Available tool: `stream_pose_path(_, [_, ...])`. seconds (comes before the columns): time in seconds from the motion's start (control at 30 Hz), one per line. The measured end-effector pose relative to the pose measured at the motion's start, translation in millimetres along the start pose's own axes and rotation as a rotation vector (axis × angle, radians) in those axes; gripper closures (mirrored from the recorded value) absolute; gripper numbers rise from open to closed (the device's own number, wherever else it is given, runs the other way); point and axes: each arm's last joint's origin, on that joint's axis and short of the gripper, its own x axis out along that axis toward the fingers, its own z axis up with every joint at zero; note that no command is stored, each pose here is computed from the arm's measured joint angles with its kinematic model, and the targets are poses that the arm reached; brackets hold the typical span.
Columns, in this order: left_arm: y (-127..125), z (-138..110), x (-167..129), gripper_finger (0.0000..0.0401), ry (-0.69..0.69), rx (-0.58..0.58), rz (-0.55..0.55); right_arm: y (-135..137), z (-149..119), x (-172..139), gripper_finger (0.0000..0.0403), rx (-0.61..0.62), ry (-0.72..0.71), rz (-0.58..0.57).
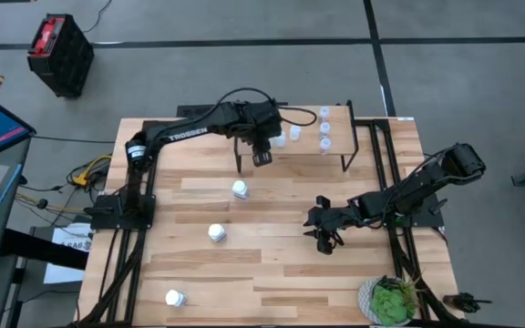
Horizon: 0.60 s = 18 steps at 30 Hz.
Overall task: Pick and place medicine bottles onto shelf by color
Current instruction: Put the translucent medicine bottle onto the middle of the shelf
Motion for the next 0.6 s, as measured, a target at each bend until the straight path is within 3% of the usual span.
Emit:
stream_pose_path(0.2, [1.5,7.2,21.9,0.0287,-0.020,-0.015,0.036,-0.2,-0.3,0.0,0.0244,0.000,0.004,-0.001])
stream_pose_path(0.6, [3.6,19.1,12.5,0.0286,-0.114,-0.006,0.034,-0.1,-0.7,0.0,0.0244,-0.001,0.007,-0.002])
